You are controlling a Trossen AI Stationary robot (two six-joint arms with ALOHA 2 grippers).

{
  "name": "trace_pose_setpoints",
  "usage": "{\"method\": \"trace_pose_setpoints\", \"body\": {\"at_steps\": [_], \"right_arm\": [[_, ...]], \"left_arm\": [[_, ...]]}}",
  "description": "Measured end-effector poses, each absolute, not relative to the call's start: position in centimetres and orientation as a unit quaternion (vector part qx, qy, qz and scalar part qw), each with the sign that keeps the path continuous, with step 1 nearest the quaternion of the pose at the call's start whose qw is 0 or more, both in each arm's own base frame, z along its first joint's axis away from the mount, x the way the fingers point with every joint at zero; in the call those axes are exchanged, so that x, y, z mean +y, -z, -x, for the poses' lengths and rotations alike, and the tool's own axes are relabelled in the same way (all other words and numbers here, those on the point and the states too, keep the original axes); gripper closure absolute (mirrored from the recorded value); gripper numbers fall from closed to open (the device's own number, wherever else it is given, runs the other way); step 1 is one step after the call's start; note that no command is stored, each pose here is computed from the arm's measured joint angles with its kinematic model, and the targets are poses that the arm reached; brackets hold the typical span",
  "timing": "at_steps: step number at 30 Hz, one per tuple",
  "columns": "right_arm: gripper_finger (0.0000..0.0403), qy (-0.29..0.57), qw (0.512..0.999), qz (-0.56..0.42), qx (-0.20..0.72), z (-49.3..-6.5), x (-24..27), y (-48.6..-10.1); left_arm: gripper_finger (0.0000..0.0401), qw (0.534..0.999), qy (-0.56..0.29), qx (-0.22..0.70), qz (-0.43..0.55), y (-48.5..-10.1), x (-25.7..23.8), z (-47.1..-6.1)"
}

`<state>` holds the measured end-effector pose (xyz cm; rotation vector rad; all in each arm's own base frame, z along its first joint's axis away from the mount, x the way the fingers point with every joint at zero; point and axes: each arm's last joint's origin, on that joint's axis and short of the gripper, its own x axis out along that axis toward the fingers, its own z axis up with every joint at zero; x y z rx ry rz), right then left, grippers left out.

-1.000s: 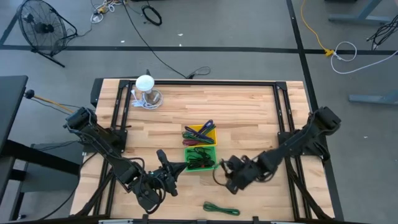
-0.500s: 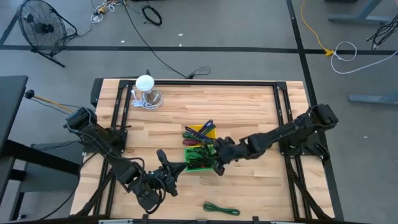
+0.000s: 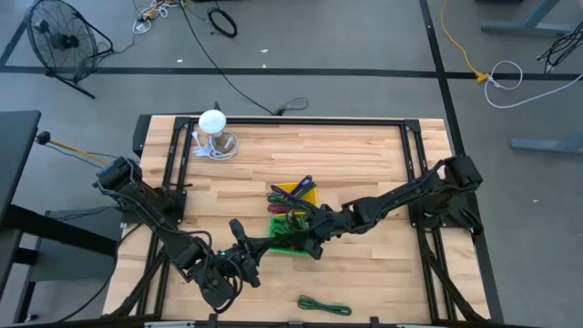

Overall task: Pick & Place USB Port
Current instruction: Put the black USB cable into the green bin

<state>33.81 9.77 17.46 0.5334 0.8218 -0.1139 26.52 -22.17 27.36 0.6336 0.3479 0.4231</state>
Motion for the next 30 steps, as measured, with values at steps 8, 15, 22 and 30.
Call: {"method": "trace_pose_setpoints", "body": {"at_steps": [8,15,22,30], "right_arm": [[0.0403,0.05,0.879,-0.251,0.402,-33.86,9.94,-17.0],[0.0391,0.022,0.876,-0.261,0.405,-33.96,10.1,-17.13],[0.034,0.03,0.882,-0.246,0.402,-33.99,9.9,-17.11],[0.0315,0.034,0.884,-0.24,0.401,-34.18,9.21,-17.1]], "left_arm": [[0.0389,0.913,-0.206,0.169,-0.308,-27.35,-22.16,-26.52],[0.0389,0.913,-0.205,0.17,-0.309,-27.34,-22.15,-26.51],[0.0389,0.913,-0.205,0.17,-0.309,-27.33,-22.15,-26.51],[0.0389,0.913,-0.205,0.17,-0.31,-27.32,-22.14,-26.5]]}}
